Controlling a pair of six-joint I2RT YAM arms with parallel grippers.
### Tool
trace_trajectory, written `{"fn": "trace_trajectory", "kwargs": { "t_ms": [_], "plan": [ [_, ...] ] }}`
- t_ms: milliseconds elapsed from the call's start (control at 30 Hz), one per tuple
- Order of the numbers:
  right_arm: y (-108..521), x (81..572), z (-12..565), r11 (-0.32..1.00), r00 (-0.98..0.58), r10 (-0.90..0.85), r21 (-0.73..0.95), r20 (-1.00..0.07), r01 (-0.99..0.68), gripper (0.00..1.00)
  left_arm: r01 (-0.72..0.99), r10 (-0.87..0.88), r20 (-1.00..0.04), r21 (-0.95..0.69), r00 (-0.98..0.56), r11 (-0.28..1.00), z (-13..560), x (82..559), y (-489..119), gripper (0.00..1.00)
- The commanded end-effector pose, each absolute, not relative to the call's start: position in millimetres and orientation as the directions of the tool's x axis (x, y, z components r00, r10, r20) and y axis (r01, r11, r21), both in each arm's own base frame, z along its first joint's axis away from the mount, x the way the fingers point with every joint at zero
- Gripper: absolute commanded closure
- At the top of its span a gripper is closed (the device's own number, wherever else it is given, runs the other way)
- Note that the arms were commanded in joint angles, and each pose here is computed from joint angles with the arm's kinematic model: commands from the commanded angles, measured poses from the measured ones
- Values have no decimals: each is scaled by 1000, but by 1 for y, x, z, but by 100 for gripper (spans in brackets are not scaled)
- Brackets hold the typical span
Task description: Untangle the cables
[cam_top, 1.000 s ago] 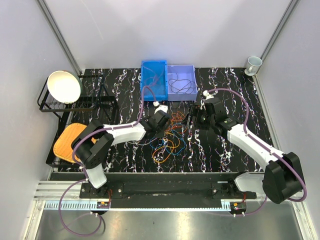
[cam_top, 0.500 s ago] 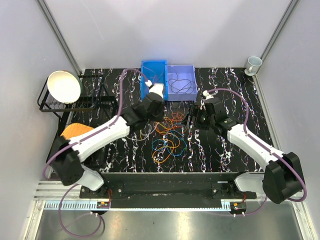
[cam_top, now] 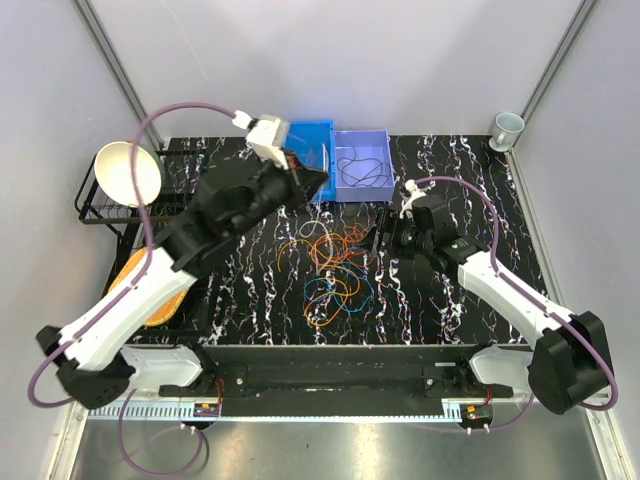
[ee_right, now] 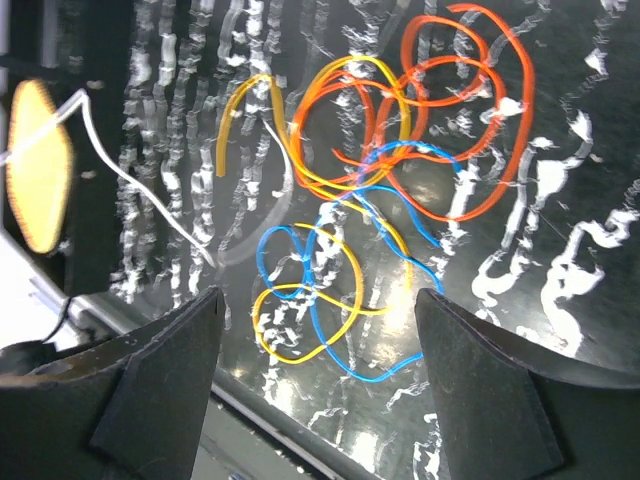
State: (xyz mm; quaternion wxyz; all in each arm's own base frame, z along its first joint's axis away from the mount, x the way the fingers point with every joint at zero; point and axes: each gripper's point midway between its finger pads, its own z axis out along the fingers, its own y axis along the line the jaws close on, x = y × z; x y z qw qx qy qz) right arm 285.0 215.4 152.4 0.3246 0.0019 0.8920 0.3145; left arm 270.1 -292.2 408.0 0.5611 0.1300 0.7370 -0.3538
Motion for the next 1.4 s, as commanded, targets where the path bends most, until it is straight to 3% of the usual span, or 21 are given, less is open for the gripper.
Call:
{"fn": "trace_trajectory", "kwargs": {
  "t_ms": [0,567,967,1367],
  "plan": [
    [236,278,194,693,-737,224,636,-638,-340,17,717,-348,-925,-346,-153,605,485,240,-278,100],
    [292,260,221,309,-805,215,820,-554,-482,21,708,-332,-923,-368,-197,603,442,240,-282,100],
    [314,277,189,321,-850,174,845,-497,-429,22,718,-325,-921,-373,-212,588,436,241,-287,100],
    [319,293,179,380,-830,120,798,-544,-468,23,722,-322,-923,-370,-212,585,437,240,-288,100]
  ]
}}
